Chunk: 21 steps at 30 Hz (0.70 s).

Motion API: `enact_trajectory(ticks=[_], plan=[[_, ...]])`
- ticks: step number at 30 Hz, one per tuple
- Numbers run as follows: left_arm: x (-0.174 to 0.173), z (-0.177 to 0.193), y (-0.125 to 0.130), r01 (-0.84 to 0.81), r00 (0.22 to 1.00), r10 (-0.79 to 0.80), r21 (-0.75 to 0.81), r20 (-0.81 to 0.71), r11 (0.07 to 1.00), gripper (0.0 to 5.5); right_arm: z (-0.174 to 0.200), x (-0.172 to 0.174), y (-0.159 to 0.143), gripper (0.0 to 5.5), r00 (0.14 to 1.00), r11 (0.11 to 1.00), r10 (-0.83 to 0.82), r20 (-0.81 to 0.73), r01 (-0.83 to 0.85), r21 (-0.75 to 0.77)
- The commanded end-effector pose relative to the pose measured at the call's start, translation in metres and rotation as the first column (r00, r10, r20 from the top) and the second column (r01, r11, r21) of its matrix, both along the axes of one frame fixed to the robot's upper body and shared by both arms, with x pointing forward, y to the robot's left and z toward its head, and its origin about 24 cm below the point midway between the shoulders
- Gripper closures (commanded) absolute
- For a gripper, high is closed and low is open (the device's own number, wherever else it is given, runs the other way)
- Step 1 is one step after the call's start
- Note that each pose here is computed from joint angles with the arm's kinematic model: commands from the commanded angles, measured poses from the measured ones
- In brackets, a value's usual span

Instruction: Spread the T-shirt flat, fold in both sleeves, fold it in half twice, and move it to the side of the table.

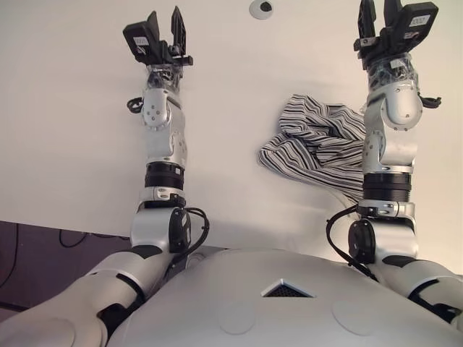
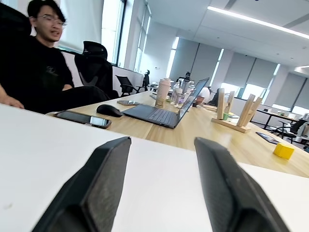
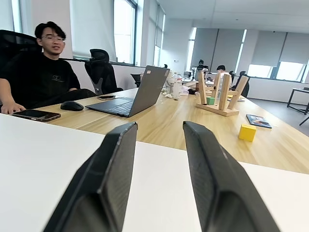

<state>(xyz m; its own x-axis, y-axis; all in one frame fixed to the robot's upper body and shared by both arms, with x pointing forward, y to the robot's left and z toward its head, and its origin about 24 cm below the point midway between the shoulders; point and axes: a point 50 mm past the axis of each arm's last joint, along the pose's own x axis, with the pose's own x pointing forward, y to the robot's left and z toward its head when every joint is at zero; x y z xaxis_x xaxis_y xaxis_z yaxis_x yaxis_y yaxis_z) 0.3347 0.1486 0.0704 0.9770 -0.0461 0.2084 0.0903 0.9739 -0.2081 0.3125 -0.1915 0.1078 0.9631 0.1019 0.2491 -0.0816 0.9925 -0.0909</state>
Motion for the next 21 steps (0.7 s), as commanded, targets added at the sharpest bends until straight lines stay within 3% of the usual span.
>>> enact_trajectory(ticks=[1,8,10,14,21], plan=[[0.011,0.007,-0.002,0.063,0.998,-0.062,0.045,-0.005,0.997,3.12,0.003,0.001,0.004,3.78,0.998,0.998,-0.052,0.044,0.05,0.045],[0.023,0.019,-0.015,0.16,0.987,-0.163,0.111,0.012,0.981,3.12,-0.005,-0.005,-0.004,3.78,0.988,0.986,-0.146,0.058,0.141,0.084],[0.023,0.02,-0.012,0.151,0.988,-0.155,0.135,0.015,0.979,2.87,-0.005,-0.005,-0.002,3.78,0.986,0.985,-0.151,0.064,0.145,0.093],[0.028,0.025,-0.013,0.151,0.987,-0.157,0.142,0.027,0.978,2.35,-0.007,-0.004,-0.002,3.23,0.984,0.982,-0.164,0.063,0.157,0.106],[0.03,0.026,-0.013,0.102,0.992,-0.115,0.216,0.049,0.971,2.3,-0.001,0.008,-0.007,3.17,0.981,0.982,-0.183,0.062,0.179,0.058]])
